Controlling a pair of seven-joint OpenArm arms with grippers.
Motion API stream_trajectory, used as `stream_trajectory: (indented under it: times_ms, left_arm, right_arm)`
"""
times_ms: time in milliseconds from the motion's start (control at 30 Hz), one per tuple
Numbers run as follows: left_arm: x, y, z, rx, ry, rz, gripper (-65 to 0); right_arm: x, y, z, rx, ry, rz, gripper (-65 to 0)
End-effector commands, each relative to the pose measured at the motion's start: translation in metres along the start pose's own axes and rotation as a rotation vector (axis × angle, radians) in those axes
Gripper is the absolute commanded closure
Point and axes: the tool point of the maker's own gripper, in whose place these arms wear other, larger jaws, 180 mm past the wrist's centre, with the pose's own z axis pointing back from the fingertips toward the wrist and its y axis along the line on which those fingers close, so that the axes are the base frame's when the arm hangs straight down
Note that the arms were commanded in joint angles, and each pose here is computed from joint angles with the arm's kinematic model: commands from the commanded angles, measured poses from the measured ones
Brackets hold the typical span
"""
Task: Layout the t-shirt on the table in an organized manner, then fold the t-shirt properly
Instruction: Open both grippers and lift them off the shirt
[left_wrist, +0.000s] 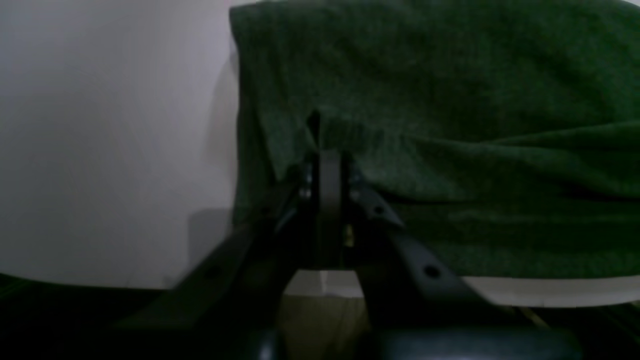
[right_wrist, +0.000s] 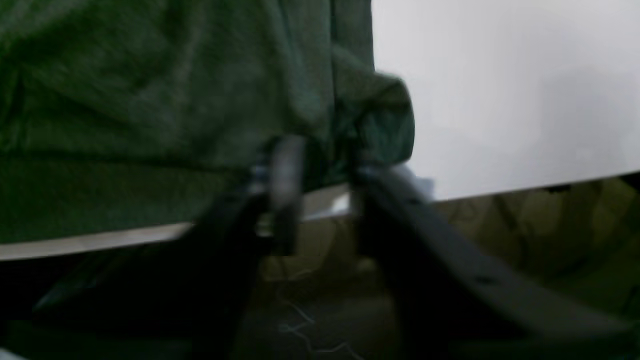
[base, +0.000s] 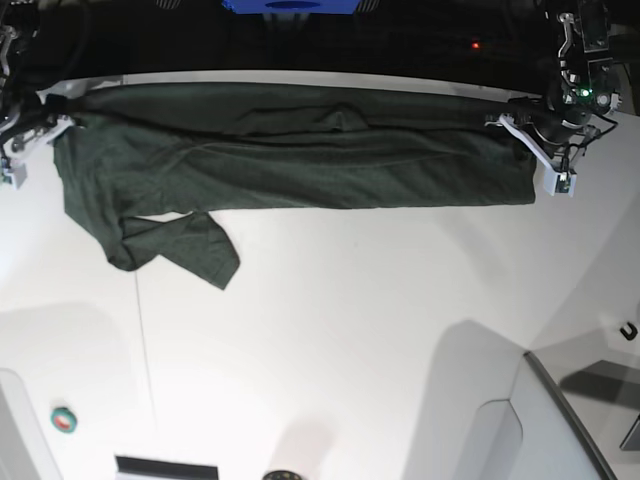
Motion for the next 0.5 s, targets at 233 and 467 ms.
stream_trajectory:
  times_ms: [233,467]
  left_arm:
    - [0.028,0.045,0.024,0.113,-0.101,0.032,-43.3]
    - [0.031,0.102,0.049,0.25,-0.151,0.137,-47.2]
  right_arm:
    - [0.031,-0.005,0.021,-0.03,-0.106,0.029,-27.2]
    - [0.114,-0.011,0.031,-0.024,-0.26,-0.002,-27.6]
